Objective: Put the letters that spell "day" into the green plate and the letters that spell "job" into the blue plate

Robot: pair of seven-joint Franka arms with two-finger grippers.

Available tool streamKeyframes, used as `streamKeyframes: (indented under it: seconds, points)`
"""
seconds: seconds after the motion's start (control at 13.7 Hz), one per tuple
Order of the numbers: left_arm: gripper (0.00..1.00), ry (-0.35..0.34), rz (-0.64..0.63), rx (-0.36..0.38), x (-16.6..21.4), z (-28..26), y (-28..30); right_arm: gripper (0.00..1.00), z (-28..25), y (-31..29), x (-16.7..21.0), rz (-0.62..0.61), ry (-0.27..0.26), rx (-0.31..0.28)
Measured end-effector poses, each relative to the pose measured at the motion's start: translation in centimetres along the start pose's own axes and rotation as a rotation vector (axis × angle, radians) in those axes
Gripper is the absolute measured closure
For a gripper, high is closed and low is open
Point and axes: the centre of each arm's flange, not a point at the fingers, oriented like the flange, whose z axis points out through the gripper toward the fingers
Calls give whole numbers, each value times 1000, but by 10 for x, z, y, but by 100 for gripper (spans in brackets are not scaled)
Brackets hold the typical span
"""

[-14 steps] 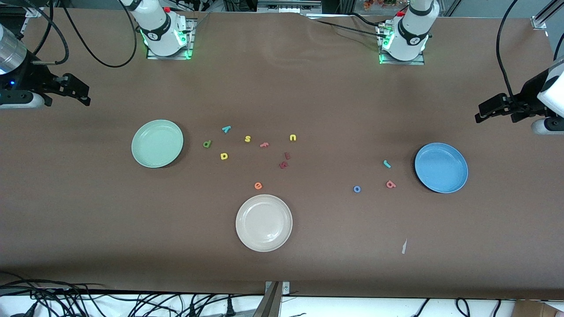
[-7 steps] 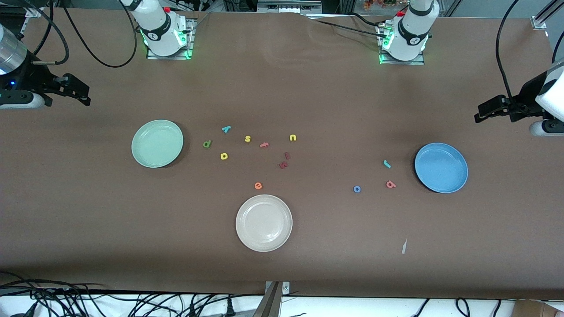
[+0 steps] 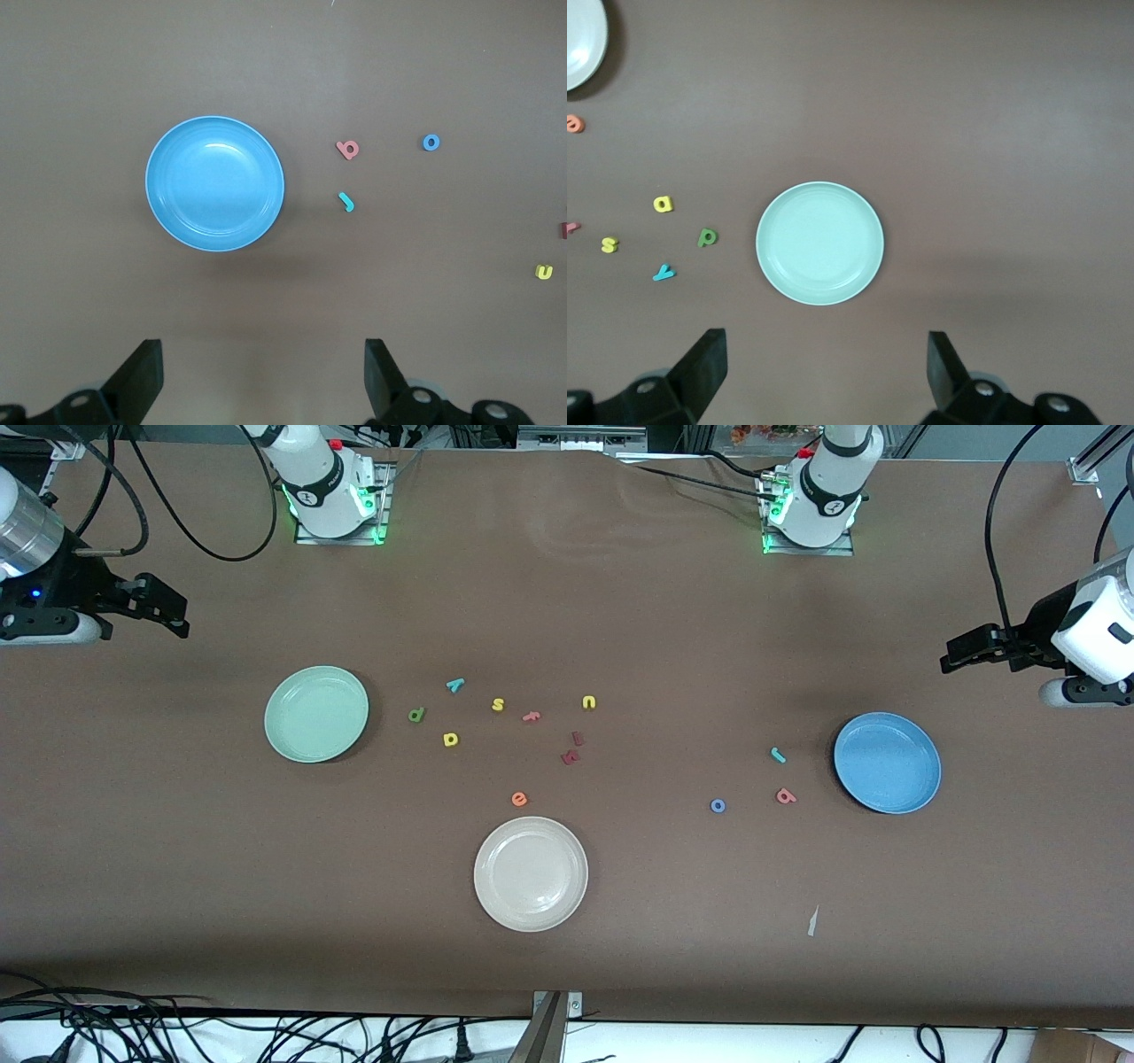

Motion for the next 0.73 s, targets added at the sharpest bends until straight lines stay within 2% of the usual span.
streamKeyframes:
  seconds: [0.44, 0.73]
  points:
    - [0, 0, 1, 0, 0, 0, 0, 0, 21, -30, 10, -15, -32, -4]
    - [0, -3, 1, 0, 2, 2, 0, 0, 82, -90, 30, -30, -119, -18]
